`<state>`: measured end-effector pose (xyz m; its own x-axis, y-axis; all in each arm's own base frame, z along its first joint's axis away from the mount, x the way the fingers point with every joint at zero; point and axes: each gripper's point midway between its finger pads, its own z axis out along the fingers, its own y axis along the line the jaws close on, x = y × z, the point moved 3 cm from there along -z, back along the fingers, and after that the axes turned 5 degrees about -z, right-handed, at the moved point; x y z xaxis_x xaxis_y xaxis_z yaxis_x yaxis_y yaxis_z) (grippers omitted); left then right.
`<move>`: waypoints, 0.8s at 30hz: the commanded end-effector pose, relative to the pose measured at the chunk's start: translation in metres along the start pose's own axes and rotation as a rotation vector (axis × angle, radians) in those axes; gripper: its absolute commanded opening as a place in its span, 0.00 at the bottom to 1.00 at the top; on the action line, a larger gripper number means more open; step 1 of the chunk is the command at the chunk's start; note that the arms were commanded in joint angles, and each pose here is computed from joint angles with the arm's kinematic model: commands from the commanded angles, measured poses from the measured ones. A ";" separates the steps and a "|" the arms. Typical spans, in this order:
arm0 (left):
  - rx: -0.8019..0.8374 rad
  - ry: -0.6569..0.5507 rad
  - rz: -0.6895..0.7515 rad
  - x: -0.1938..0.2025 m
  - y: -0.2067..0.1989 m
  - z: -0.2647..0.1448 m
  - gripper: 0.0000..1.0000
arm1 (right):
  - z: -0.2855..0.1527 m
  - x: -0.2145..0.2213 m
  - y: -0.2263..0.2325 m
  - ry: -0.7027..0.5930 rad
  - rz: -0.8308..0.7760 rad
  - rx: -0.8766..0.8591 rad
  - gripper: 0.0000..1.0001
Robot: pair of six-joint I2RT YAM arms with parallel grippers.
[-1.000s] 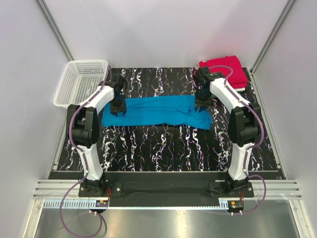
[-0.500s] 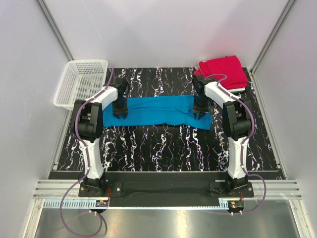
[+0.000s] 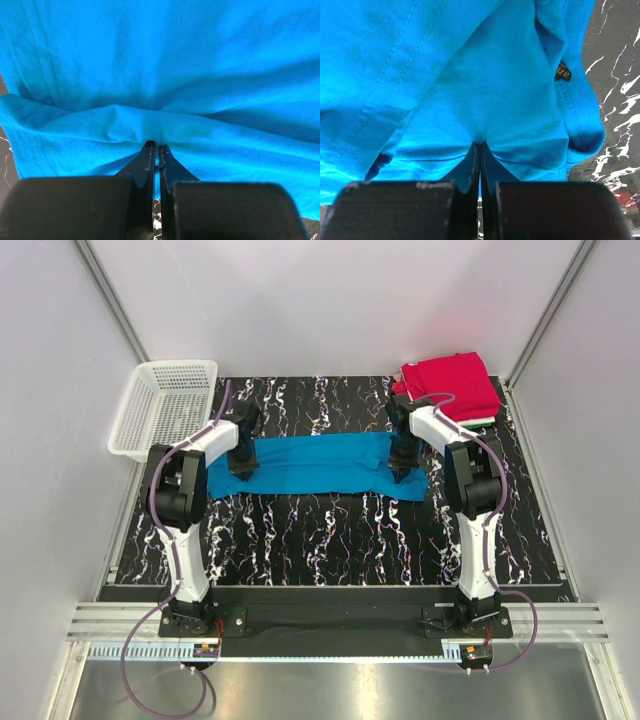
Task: Fold and stack the t-shirts
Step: Fold the tshirt
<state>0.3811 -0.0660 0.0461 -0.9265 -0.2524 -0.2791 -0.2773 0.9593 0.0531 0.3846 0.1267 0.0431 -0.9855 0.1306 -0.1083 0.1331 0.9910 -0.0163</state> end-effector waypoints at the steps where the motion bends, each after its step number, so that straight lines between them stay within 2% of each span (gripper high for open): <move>1: -0.077 0.073 -0.006 0.023 0.017 0.005 0.00 | 0.024 -0.004 -0.002 0.009 0.012 0.054 0.00; 10: -0.072 0.235 0.053 0.066 0.022 -0.002 0.00 | 0.022 0.009 -0.006 0.074 0.005 0.066 0.00; 15: -0.054 0.271 0.085 0.087 0.020 -0.013 0.00 | 0.020 0.011 -0.005 0.088 -0.010 0.066 0.00; 24: -0.005 0.324 0.166 0.124 0.004 -0.037 0.00 | 0.013 -0.026 0.017 0.051 -0.025 0.011 0.00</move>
<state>0.2862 -0.0838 0.0452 -0.9859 -0.1596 -0.0500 -0.1643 0.9802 0.1109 0.3931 0.1293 0.0436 -0.9919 0.1218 -0.0363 0.1235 0.9912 -0.0476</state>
